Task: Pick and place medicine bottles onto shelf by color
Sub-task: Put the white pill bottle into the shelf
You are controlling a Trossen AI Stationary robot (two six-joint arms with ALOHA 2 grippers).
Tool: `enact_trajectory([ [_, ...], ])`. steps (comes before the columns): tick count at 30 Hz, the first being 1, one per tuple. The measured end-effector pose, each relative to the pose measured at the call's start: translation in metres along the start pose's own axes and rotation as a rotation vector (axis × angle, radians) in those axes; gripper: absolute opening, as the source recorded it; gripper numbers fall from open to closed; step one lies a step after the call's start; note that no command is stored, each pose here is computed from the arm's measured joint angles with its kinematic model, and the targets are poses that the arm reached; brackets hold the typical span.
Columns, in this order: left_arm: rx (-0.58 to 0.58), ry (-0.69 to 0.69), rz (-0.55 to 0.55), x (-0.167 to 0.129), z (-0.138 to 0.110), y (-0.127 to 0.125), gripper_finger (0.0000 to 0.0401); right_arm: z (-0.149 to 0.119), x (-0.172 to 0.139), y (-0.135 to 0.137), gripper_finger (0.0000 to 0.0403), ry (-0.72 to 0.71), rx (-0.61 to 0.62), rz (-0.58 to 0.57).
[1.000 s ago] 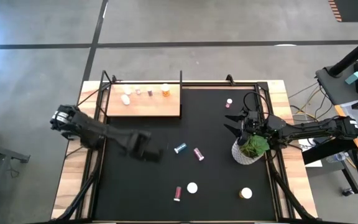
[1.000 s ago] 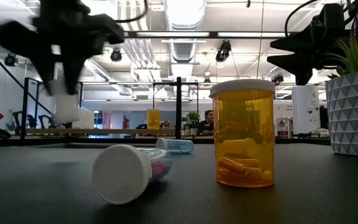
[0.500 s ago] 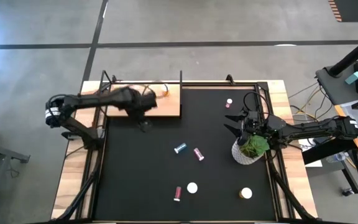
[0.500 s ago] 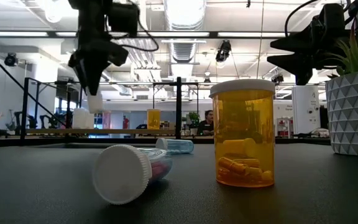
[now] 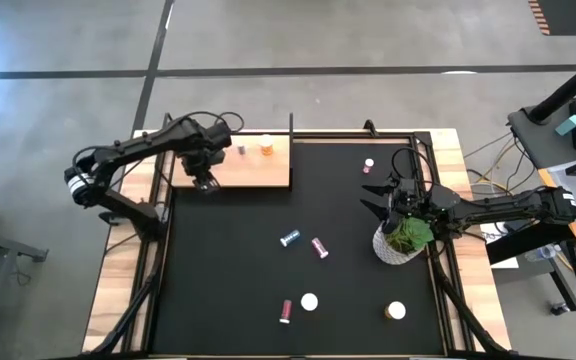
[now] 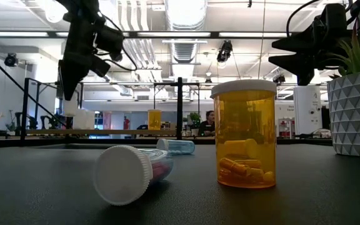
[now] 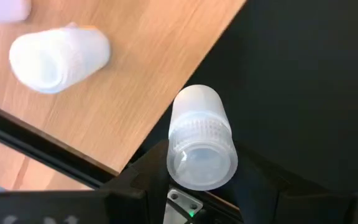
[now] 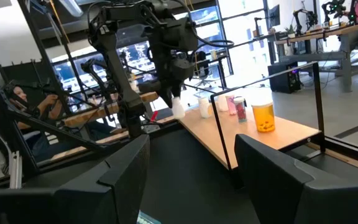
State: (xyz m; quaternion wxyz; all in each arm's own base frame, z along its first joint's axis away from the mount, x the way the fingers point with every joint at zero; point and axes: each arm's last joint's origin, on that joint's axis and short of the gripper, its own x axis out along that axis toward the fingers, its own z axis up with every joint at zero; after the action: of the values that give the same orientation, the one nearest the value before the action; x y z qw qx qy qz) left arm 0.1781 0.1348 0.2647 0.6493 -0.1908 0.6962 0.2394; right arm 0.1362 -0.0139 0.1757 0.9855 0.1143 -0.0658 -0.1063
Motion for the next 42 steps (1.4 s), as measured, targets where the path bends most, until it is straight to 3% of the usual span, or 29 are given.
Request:
enact_trajectory([
  [5, -0.03, -0.024, 0.052, 0.002, 0.002, 0.007, 0.0128, 0.0, 0.0, 0.0, 0.0226, 0.0, 0.0, 0.0],
  [19, -0.076, -0.019, 0.052, 0.021, 0.002, 0.018, 0.0128, 0.0, 0.0, 0.0, 0.0226, 0.0, 0.0, 0.0],
  [27, 0.037, -0.037, 0.056, 0.027, 0.004, 0.022, 0.0128, 0.0, 0.0, 0.0, 0.0226, 0.0, 0.001, 0.0],
  [42, 0.093, -0.01, 0.056, 0.034, 0.0, 0.025, 0.0128, 0.0, 0.0, 0.0, 0.0226, 0.0, 0.0, 0.0],
])
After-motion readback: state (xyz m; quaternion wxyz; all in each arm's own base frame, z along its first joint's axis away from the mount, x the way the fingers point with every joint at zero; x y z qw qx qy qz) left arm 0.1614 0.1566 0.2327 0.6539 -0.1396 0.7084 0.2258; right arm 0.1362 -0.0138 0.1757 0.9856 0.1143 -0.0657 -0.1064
